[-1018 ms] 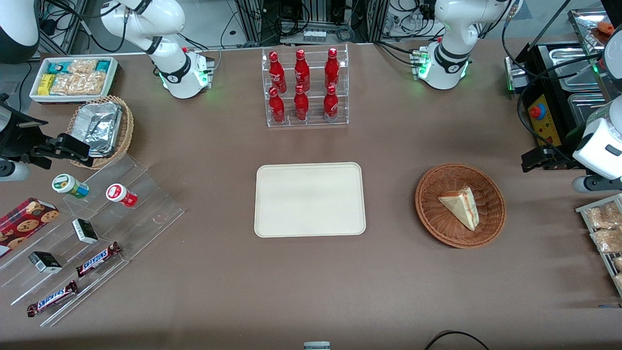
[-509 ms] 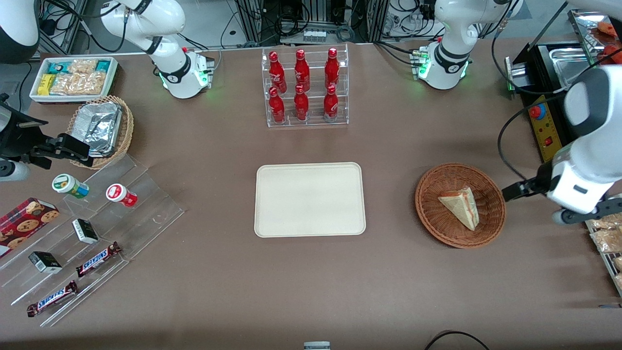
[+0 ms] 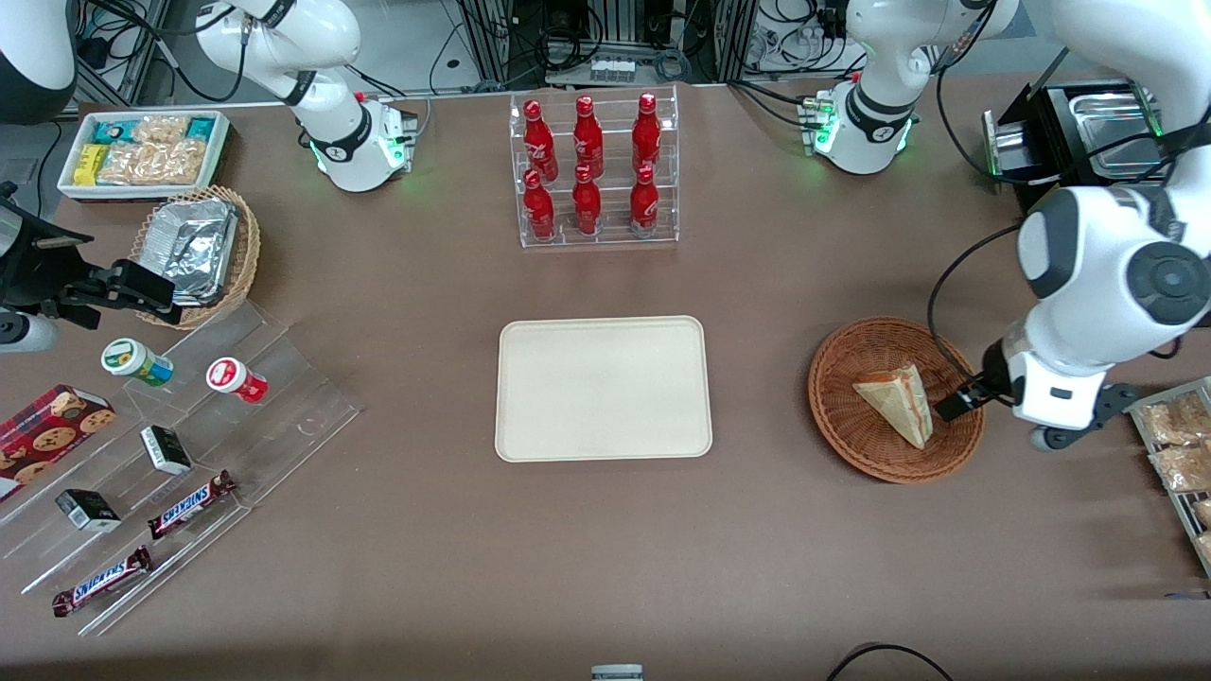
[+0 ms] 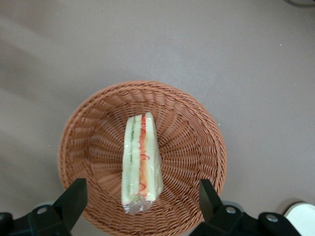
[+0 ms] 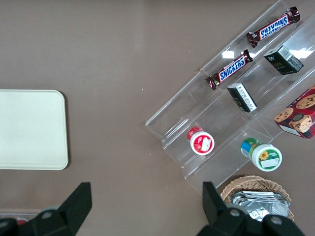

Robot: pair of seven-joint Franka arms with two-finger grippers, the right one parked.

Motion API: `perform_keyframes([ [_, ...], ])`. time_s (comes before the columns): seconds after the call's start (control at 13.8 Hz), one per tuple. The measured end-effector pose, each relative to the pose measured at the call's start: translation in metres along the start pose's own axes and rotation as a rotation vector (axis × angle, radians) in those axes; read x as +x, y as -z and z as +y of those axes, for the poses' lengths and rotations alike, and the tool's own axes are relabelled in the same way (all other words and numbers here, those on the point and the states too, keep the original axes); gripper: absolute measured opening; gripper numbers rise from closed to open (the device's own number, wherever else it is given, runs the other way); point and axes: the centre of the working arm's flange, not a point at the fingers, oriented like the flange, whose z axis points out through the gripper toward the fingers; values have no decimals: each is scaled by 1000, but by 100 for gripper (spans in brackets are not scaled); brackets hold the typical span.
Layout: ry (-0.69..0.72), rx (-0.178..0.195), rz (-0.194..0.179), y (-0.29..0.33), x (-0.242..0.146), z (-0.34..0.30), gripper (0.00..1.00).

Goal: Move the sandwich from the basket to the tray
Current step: 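Move the open left gripper down over the wrapped sandwich in the basket, then close the left gripper on the sandwich's wrapped edge and lift it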

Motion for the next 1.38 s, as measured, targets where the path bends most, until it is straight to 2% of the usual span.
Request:
perform_keyframes([
  [0.22, 29, -27, 27, -39, -18, 0, 100],
  [0.44, 37, -34, 31, -69, -32, -9, 100],
  [0.73, 58, -26, 18, -98, -48, -22, 100],
  [1.09, 76, -40, 30, -111, -54, -26, 100],
  [1.24, 94, -36, 22, -121, -56, -27, 100],
  [1.31, 99, -34, 18, -125, -56, -27, 93],
  [1.38, 102, -32, 15, -128, -57, -27, 93],
])
